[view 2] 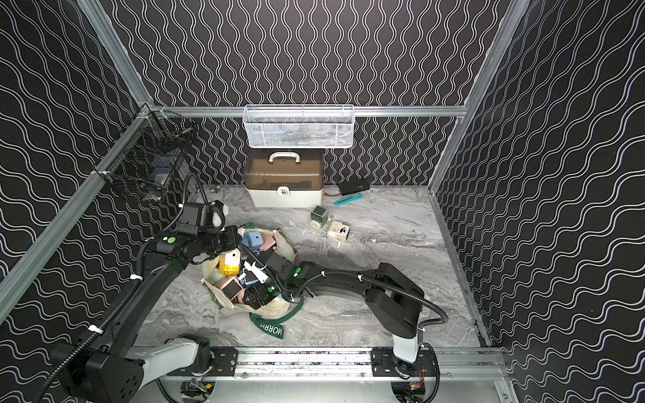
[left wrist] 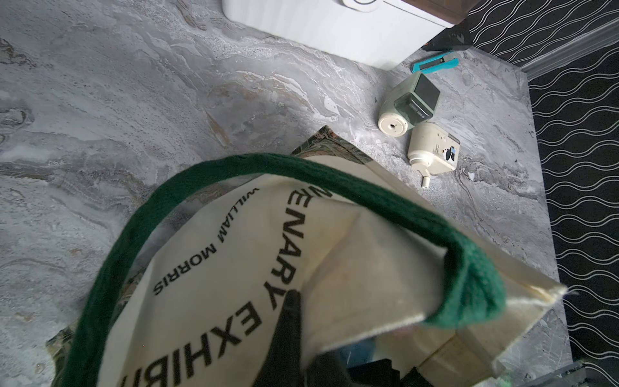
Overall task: Take out the pencil sharpeners from the tote bags
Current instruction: Pick up the pencil sharpener from the canvas bag.
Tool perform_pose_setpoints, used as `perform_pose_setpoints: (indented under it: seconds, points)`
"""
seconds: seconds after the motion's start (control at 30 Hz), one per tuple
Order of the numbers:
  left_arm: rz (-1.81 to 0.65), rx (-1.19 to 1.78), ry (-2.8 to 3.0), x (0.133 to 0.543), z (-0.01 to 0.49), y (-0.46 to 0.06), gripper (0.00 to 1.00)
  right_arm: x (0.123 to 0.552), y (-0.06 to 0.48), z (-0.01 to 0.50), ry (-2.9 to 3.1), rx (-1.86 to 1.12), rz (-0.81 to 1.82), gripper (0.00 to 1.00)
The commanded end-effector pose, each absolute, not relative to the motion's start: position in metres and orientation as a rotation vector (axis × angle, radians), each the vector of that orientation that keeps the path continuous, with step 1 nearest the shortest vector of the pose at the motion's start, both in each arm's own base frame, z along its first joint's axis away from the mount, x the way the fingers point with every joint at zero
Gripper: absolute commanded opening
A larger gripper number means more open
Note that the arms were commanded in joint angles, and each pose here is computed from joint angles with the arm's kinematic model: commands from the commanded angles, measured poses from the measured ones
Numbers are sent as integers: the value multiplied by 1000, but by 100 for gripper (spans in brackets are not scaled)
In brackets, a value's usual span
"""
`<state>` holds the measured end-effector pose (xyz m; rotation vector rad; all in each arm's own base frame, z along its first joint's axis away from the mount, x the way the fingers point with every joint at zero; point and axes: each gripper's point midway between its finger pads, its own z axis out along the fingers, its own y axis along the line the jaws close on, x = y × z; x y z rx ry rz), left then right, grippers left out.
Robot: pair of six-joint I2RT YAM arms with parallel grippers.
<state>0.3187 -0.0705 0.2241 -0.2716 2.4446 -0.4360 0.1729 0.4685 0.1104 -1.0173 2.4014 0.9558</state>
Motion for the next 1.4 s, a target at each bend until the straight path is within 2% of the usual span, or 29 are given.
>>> perform_pose_setpoints:
  seconds: [0.0,0.37,0.67,0.93,1.37]
  points:
    - [-390,-273,2499,307,214,-65,0,172,465,104,2444,-999,942,78]
    - [-388,-272,2499,307,215,-65,0,170,455,141,2285,-1028,978,53]
    - [-387,-279,2494,307,215,-63,0,166,440,169,2152,-1112,945,48]
    - [-398,-294,2491,308,215,-60,0,163,421,199,2031,-1095,946,48]
    - [-392,-307,2488,309,215,-57,0,188,373,252,1918,-897,910,47]
